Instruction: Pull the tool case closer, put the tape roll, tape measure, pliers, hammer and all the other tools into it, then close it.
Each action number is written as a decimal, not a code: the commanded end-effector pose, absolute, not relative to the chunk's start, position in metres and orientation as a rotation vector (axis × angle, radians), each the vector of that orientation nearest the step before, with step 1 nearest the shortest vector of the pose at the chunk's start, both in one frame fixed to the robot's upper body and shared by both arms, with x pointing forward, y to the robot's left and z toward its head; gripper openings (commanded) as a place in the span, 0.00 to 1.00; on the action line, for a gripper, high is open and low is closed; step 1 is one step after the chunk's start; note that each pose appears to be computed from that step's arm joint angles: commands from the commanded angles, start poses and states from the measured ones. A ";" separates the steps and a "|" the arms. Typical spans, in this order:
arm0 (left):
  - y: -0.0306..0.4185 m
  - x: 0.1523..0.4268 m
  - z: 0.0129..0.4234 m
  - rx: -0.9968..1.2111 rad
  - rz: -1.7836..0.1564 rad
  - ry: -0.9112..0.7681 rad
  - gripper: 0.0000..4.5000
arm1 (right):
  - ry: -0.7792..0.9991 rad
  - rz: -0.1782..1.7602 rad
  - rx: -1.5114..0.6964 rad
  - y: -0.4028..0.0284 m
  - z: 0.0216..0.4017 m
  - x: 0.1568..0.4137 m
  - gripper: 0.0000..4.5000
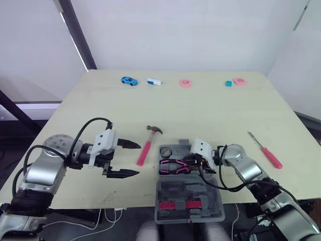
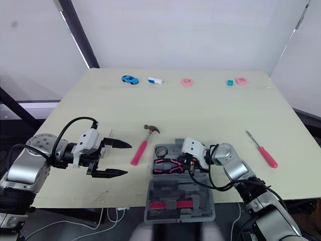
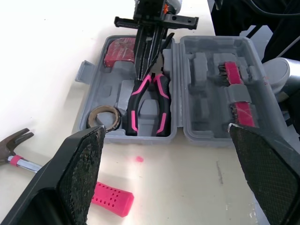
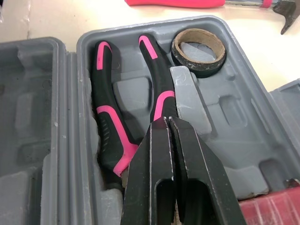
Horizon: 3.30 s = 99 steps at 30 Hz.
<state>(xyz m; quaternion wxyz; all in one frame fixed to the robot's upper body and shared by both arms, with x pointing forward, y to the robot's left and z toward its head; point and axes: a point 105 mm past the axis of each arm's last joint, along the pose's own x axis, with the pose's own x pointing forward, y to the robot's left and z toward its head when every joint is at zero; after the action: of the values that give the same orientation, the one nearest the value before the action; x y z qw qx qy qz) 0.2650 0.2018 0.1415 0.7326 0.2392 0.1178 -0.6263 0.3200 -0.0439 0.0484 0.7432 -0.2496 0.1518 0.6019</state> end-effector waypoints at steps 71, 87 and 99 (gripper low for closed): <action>0.339 0.201 0.076 0.191 -0.368 0.246 1.00 | 0.151 0.267 -0.037 -0.355 0.068 0.187 0.99; 0.267 0.231 0.083 0.272 -0.818 0.296 1.00 | 0.227 0.743 -0.176 -0.266 0.083 0.240 0.99; 0.223 0.244 0.058 0.305 -1.099 0.360 0.14 | 0.296 1.054 -0.276 -0.206 0.068 0.255 0.14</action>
<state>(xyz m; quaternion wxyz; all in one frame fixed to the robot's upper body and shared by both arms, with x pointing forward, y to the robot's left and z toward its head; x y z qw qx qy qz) 0.2447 0.2276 0.0603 0.8395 0.1365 0.1679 -0.4984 0.2551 -0.2123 0.0678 0.8614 -0.1056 0.1370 0.4776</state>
